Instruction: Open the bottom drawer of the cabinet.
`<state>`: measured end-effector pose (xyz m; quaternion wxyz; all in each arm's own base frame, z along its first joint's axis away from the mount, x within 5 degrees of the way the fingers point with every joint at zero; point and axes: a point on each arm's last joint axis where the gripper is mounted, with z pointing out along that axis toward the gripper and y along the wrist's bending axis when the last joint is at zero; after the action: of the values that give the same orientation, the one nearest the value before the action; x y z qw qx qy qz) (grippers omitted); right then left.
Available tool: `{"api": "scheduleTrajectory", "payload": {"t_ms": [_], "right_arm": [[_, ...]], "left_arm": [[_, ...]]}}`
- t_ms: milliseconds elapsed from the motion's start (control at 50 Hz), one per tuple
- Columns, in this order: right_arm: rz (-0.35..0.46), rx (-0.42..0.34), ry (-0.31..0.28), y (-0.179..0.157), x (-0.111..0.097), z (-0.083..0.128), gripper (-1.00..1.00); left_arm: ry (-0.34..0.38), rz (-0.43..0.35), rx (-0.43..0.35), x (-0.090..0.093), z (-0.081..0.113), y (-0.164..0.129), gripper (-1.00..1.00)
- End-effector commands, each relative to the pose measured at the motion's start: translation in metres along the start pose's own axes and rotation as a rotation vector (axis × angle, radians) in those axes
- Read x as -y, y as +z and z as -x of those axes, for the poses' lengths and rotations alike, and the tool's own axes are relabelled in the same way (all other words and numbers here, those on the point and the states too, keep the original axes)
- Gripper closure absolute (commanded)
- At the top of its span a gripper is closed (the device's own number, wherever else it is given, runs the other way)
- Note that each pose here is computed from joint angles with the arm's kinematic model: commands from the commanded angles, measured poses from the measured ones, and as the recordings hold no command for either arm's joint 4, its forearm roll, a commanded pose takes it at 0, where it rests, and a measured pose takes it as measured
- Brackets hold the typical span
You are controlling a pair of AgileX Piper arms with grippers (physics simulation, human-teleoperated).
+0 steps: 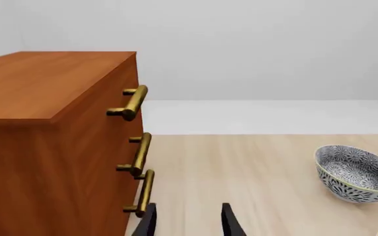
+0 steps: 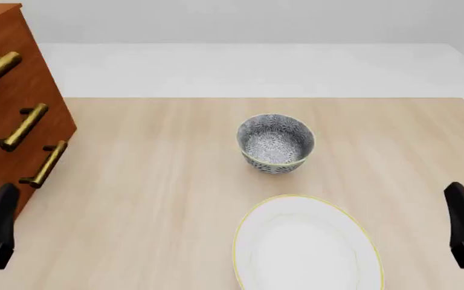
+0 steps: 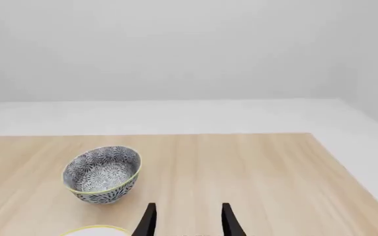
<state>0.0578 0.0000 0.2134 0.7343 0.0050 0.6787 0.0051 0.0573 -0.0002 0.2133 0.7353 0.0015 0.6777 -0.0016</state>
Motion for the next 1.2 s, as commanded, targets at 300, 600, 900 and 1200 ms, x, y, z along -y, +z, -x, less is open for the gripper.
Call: {"api": "scheduleTrajectory", "payload": {"t_ms": [300, 600, 900, 1200], "right_arm": [[-0.003, -0.013, 0.020, 0.003, 0.000, 0.000, -1.00], [-0.003, -0.015, 0.024, 0.004, 0.000, 0.000, -1.00], [-0.003, -0.016, 0.024, 0.004, 0.000, 0.000, -1.00], [-0.003, -0.016, 0.024, 0.005, 0.000, 0.000, -1.00]], "left_arm": [[0.641, -0.055, 0.022, 0.006, 0.003, 0.042, -1.00], [1.013, -0.116, 0.014, 0.016, -0.008, 0.098, -1.00], [1.269, -0.124, -0.074, 0.010, -0.038, 0.132, -1.00], [1.381, -0.185, -0.131, 0.011, -0.063, 0.148, -1.00]]}}
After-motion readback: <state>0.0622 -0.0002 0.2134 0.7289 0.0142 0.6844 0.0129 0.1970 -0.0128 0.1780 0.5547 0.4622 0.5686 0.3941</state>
